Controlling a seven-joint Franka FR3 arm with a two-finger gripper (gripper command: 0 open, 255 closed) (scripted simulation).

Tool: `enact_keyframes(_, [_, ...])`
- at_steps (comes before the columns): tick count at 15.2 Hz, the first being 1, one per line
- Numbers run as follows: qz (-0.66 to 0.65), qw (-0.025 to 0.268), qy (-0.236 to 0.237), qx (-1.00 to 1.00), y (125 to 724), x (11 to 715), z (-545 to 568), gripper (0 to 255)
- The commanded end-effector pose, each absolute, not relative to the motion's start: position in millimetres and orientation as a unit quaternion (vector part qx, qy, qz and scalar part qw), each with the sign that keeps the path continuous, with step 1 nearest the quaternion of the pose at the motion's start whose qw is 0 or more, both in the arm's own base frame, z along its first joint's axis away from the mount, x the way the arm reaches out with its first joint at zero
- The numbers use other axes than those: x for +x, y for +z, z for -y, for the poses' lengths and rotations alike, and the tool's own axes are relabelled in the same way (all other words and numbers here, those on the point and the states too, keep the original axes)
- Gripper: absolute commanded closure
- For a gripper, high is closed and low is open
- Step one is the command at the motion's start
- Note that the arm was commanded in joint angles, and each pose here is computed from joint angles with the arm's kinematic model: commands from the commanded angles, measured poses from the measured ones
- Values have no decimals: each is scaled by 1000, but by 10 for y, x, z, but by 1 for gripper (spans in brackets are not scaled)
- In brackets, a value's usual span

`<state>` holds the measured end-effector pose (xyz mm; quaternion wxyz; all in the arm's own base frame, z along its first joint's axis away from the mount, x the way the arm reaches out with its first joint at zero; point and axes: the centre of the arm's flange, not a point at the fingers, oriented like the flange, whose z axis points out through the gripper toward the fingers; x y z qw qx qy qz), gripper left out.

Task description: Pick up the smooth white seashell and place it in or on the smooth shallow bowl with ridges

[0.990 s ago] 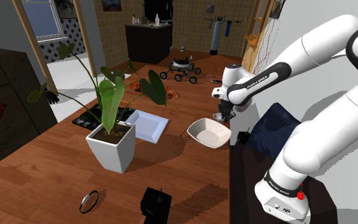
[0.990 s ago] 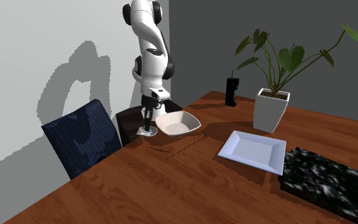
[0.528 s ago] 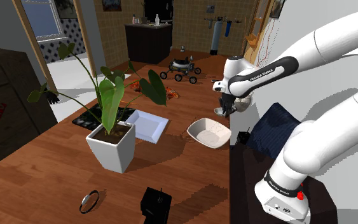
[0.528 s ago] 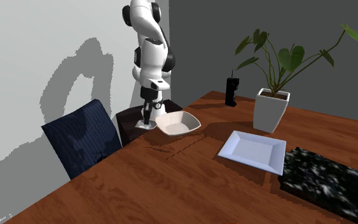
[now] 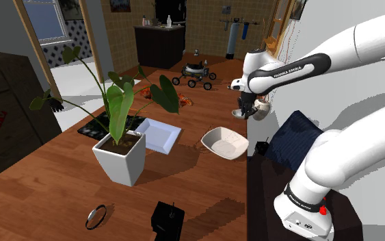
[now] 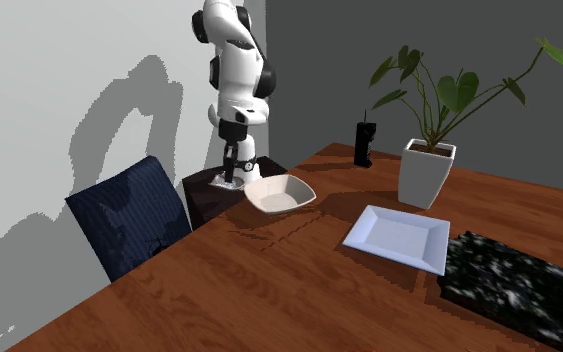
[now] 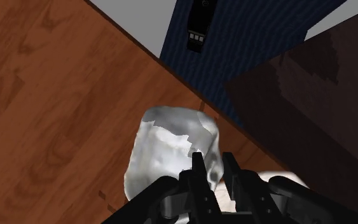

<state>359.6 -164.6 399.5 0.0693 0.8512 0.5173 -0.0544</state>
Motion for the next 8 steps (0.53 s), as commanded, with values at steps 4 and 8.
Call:
enact_keyframes(4, [-517,69,-55,851,4086,3588,1245,255])
enact_keyframes(8, [-517,69,-55,851,4124,3572,719,255])
